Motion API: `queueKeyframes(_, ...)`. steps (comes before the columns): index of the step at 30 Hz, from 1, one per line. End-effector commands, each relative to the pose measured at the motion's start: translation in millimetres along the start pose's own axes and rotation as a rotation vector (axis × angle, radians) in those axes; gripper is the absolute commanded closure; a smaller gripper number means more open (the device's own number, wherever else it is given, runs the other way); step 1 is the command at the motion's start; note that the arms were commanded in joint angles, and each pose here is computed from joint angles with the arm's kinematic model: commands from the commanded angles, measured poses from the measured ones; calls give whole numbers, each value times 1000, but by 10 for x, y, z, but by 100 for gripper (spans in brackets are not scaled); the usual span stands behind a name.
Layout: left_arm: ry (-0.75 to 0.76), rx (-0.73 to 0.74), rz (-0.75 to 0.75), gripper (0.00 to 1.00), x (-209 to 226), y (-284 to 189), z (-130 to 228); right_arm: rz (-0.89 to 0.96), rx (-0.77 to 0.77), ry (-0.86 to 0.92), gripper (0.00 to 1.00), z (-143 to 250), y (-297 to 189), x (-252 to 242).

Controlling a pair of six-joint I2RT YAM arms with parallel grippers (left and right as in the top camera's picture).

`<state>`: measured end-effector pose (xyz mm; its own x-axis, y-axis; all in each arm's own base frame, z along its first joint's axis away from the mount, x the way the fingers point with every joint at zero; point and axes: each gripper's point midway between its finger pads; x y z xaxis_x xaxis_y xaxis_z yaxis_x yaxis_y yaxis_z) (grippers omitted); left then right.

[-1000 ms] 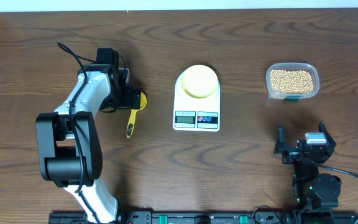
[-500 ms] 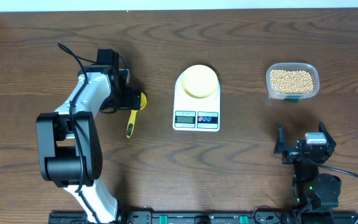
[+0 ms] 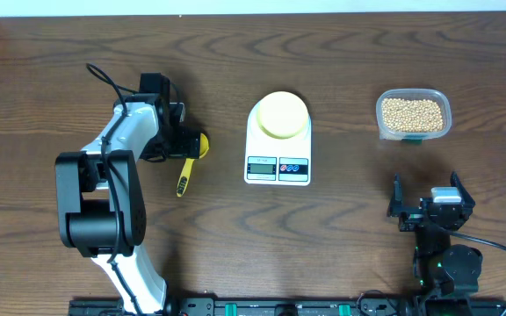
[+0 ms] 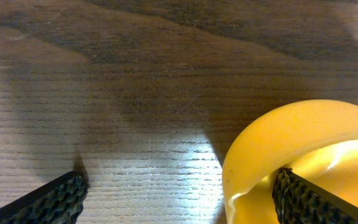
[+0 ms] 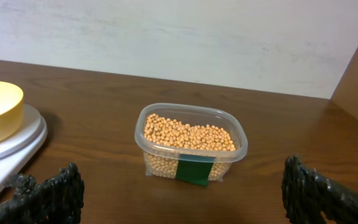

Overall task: Scoop item into bowl and weigh 50g on scale
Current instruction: 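Lower the left gripper and close it on the yellow scoop handle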

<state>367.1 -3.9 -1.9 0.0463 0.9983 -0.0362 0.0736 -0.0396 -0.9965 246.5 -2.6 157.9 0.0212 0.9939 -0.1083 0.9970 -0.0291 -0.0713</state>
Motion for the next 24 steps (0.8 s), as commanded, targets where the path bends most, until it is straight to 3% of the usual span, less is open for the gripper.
queueKeyframes(1,-6,37,0,4,0,121,72,1,-2,-14,1,0,-4,3)
queueKeyframes(6,-6,33,0,4,0,121,61,1,-2,-14,1,0,-4,3)
queueKeyframes(24,-6,33,0,46,0,121,61,1,-2,-14,1,0,-4,3)
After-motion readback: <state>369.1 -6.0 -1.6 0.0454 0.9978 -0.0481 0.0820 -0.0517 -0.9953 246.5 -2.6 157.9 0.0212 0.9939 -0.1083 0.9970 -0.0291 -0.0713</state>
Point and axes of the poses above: each gripper's point midway between its finger pads, its own y axis out along the fingers, its own x axis along the line the jaws close on, z = x × y, and after that the axes turned 1 degree about y, right-handed
